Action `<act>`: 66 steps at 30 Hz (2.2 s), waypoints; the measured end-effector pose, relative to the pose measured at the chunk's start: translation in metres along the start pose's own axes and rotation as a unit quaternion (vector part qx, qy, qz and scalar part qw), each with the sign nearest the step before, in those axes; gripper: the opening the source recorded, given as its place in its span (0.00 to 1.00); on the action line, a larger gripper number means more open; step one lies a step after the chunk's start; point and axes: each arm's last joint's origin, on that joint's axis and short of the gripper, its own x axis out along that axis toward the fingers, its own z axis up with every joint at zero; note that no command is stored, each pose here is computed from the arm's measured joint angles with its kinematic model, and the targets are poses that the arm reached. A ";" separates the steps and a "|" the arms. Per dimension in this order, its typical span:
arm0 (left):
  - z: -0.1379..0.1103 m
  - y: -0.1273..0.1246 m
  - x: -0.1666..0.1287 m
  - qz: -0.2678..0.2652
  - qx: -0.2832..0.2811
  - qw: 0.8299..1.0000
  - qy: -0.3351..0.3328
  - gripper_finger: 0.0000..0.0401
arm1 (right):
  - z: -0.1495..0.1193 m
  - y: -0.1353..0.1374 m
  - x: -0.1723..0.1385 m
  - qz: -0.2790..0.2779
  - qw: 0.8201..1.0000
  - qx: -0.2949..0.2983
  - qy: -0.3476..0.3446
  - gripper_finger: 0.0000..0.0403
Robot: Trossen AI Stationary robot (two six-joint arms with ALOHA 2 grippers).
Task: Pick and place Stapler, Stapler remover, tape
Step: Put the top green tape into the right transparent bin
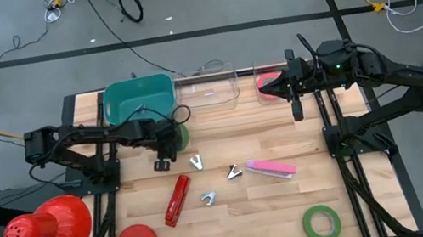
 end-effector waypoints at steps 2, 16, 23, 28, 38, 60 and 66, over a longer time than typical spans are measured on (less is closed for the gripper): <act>0.007 0.003 -0.006 0.003 0.000 1.000 -0.012 0.25 | 0.000 0.000 0.000 0.000 1.000 0.000 0.000 0.00; 0.039 0.005 -0.037 -0.049 -0.016 0.995 -0.087 0.25 | 0.000 0.000 0.000 0.000 1.000 0.000 0.000 0.00; 0.075 0.013 -0.080 -0.055 -0.040 0.980 -0.186 0.25 | 0.000 0.000 0.000 0.000 1.000 -0.010 -0.002 0.00; 0.096 0.020 -0.116 -0.039 -0.038 0.966 -0.251 0.25 | 0.002 0.000 0.000 -0.001 1.000 -0.013 -0.012 0.00; 0.113 0.030 -0.158 -0.013 -0.054 0.943 -0.329 0.25 | 0.004 0.000 0.000 -0.001 1.000 -0.023 -0.020 0.00; 0.142 0.042 -0.199 -0.008 -0.110 0.825 -0.555 0.25 | 0.010 0.000 -0.001 -0.004 0.998 -0.023 -0.052 0.00; 0.145 0.043 -0.209 -0.019 -0.105 0.803 -0.586 0.25 | 0.014 -0.001 -0.001 -0.005 0.997 -0.024 -0.070 0.00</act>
